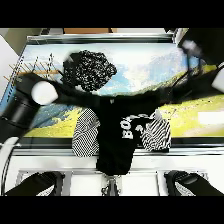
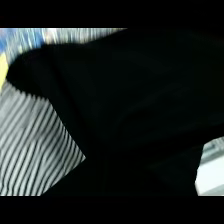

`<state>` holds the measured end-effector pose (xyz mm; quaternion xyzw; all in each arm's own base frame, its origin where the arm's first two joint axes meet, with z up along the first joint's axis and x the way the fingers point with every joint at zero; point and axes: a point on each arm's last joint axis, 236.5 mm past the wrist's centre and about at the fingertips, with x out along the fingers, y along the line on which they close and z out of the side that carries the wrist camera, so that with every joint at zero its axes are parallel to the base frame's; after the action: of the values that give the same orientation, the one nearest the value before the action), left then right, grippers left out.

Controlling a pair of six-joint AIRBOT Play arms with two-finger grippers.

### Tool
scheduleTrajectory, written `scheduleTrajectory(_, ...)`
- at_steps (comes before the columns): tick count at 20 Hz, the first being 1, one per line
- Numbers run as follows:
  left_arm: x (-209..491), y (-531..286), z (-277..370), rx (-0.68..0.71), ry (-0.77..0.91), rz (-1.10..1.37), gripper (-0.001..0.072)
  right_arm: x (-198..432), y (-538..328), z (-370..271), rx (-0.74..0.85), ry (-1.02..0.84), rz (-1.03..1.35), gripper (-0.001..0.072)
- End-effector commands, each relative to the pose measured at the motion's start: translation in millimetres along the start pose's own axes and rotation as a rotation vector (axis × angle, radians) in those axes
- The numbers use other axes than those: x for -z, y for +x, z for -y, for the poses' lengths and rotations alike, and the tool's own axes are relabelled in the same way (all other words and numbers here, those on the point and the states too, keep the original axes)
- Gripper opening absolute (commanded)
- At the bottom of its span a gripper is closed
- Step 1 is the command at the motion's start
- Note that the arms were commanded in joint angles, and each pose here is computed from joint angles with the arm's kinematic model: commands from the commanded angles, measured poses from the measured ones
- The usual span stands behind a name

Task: Fold the clothes and pants, and hang the long-sleeved shirts on hangers.

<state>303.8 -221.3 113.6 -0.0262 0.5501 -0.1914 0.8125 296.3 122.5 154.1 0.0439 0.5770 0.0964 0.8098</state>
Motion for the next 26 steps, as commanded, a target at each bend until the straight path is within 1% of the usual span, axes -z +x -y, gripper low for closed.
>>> scheduleTrajectory(1,53.6,46.7,0.3,-0.025,0.039,-0.16,0.0013,45.3,47.7,1.5,0.029,0.042,-0.123,0.0018)
scheduleTrajectory(4,48.1,59.9,2.1,-0.035,0.039,-0.188,0.0013,34.5,53.7,-10.6,0.003,0.047,-0.071,0.0019)
scheduleTrajectory(9,4.1,46.6,-3.5,-0.03,-0.001,-0.111,0.0013,19.4,54.3,-10.9,0.0,0.066,-0.007,0.0019)
scheduleTrajectory(11,1.1,40.4,-1.6,-0.024,0.063,-0.109,0.0027,14.6,54.4,-12.8,-0.009,0.066,0.013,0.002)
scheduleTrajectory(12,2.4,38.3,-1.4,-0.024,0.096,-0.118,0.0312,12.7,54.4,-13.7,-0.013,0.066,0.02,0.002)
scheduleTrajectory(13,3.6,35.9,-0.7,-0.025,0.105,-0.124,0.065,11.6,54.3,-14.8,-0.018,0.067,0.025,0.002)
scheduleTrajectory(14,2.4,32.7,-0.1,-0.024,0.112,-0.124,0.0705,11.6,54.3,-14.7,-0.018,0.067,0.025,0.002)
scheduleTrajectory(18,-32.1,6.1,-13.8,-0.032,0.125,-0.033,0.0704,11.7,54.5,-14.6,-0.017,0.067,0.024,0.002)
scheduleTrajectory(21,-74.8,-16.8,-51.5,-0.069,0.087,0.101,0.0704,11.7,54.5,-14.6,-0.017,0.067,0.024,0.0021)
scheduleTrajectory(23,-102.0,-27.0,-102.3,-0.163,0.031,0.197,0.0704,11.7,54.5,-14.6,-0.017,0.067,0.024,0.002)
scheduleTrajectory(26,-113.5,-27.8,-203.6,-0.391,-0.044,0.207,0.0704,11.7,54.5,-14.6,-0.017,0.067,0.024,0.002)
